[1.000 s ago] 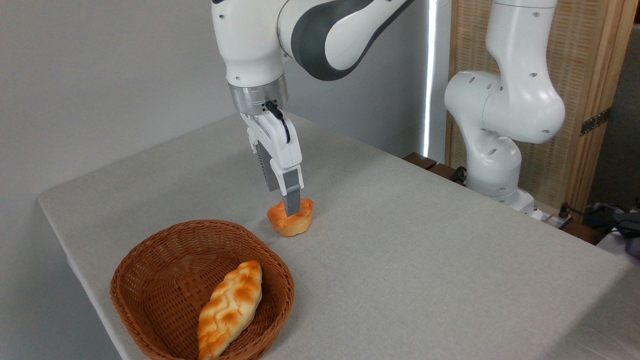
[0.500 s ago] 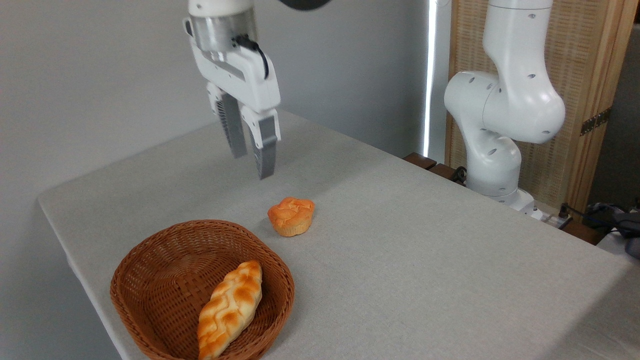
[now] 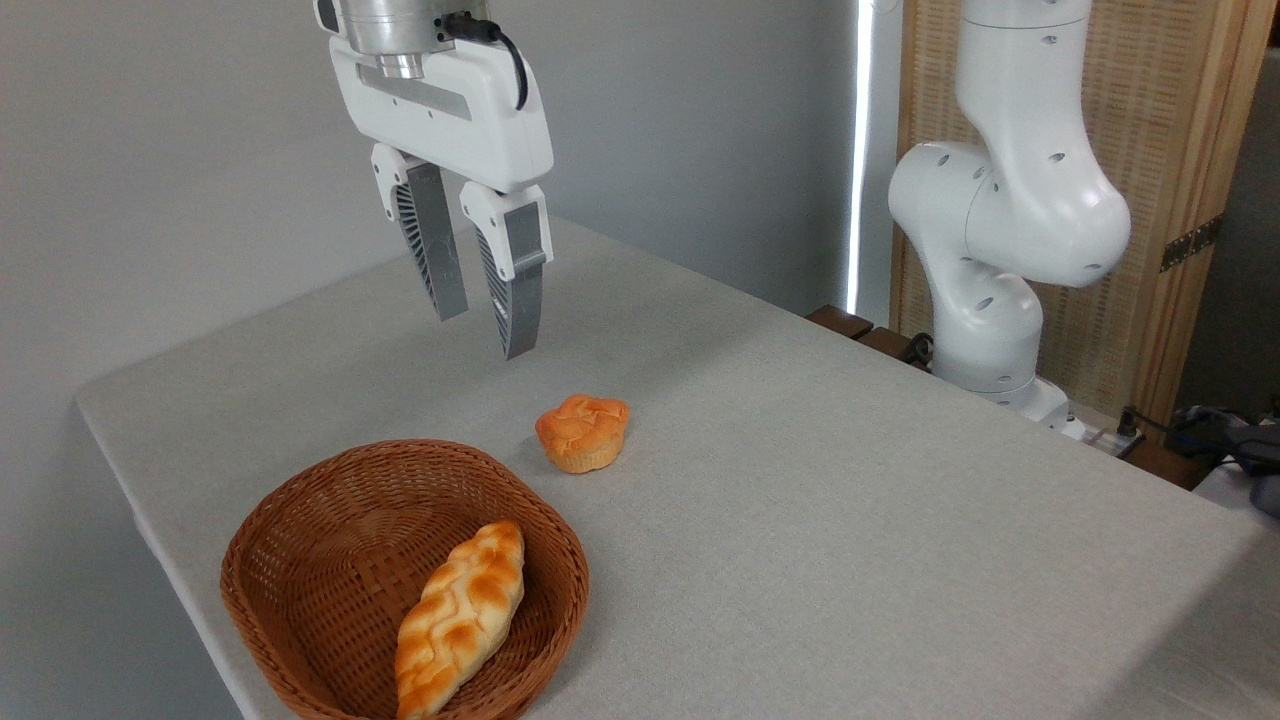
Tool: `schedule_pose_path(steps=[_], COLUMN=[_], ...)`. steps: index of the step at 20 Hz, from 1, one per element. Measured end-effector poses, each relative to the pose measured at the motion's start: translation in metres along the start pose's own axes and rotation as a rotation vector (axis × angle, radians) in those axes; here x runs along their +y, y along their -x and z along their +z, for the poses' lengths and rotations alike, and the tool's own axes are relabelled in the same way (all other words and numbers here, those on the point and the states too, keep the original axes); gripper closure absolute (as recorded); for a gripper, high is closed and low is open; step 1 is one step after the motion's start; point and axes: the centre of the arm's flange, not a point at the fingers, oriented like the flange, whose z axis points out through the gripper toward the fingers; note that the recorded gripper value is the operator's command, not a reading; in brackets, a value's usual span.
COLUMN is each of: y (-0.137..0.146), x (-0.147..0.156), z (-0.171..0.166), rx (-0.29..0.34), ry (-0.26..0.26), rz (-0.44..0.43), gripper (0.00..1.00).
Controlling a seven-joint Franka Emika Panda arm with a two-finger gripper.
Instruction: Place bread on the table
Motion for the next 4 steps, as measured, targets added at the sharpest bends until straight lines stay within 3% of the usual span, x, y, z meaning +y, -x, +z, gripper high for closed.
schedule_pose_path(steps=[4], y=[-0.0023], x=[0.0026], z=[0.0012], rx=[-0.002], ry=[0.002], rz=[0.006], gripper=[0.00])
